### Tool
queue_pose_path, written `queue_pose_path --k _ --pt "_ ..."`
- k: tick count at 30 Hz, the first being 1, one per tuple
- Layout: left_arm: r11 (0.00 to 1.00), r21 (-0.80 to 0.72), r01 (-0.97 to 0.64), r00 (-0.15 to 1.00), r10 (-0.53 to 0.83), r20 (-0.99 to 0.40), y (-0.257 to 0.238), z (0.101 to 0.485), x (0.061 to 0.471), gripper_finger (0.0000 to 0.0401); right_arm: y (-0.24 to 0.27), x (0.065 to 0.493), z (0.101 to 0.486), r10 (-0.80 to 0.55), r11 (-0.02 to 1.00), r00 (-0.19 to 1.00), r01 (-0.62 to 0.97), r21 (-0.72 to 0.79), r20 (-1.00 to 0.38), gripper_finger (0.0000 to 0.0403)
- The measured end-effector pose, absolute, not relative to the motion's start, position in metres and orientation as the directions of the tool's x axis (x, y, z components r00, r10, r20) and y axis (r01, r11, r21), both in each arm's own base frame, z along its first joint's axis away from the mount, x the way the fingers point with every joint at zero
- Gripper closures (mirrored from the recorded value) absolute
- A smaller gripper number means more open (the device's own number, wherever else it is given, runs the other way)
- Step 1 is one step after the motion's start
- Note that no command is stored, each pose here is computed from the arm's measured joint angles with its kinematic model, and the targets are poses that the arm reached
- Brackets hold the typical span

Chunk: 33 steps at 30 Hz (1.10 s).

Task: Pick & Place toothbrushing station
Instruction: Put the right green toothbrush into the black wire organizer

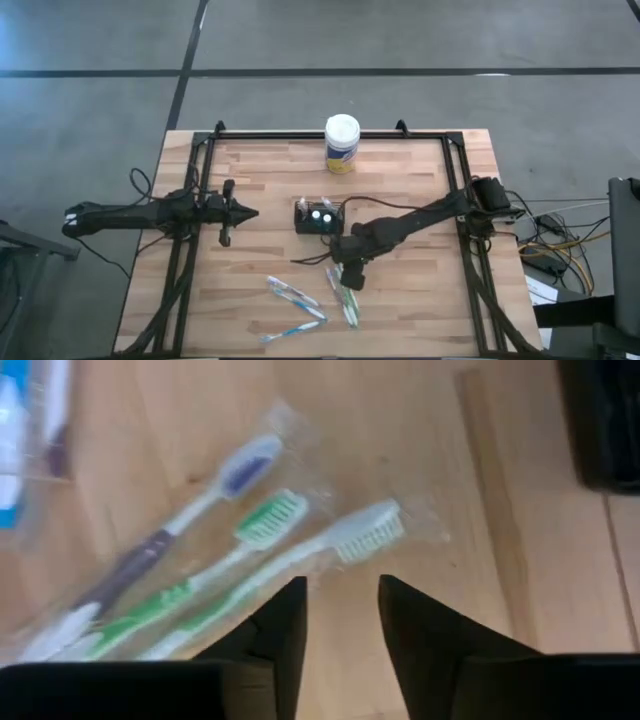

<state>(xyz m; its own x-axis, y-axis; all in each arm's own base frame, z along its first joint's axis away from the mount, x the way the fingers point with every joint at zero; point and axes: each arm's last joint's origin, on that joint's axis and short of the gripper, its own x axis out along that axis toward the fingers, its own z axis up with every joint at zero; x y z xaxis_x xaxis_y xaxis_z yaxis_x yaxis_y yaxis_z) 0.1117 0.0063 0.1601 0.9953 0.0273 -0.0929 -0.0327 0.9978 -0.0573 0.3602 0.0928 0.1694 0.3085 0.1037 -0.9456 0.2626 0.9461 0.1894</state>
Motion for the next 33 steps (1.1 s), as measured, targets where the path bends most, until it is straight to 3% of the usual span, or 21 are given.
queue_pose_path --k 4,13,25,33 --pt "0.999 -0.046 -0.027 0.994 0.022 -0.106 0.006 0.159 0.112 0.0393 0.096 0.359 0.181 0.116 0.937 0.349 0.271 0.219 -0.93 0.0253" --pt "0.999 -0.052 0.011 0.991 -0.018 -0.134 0.005 0.156 0.111 0.0393 0.101 0.356 0.183 0.1 0.817 0.358 0.503 0.282 -0.929 0.022" --pt "0.994 -0.105 0.015 0.988 -0.031 -0.154 0.005 0.154 0.111 0.039 0.129 0.351 0.171 0.047 0.734 0.367 0.618 0.282 -0.929 0.0219" --pt "0.99 -0.138 0.011 0.989 -0.031 -0.148 0.005 0.155 0.111 0.0389 0.145 0.362 0.145 0.035 0.77 0.323 0.594 0.232 -0.946 0.022"
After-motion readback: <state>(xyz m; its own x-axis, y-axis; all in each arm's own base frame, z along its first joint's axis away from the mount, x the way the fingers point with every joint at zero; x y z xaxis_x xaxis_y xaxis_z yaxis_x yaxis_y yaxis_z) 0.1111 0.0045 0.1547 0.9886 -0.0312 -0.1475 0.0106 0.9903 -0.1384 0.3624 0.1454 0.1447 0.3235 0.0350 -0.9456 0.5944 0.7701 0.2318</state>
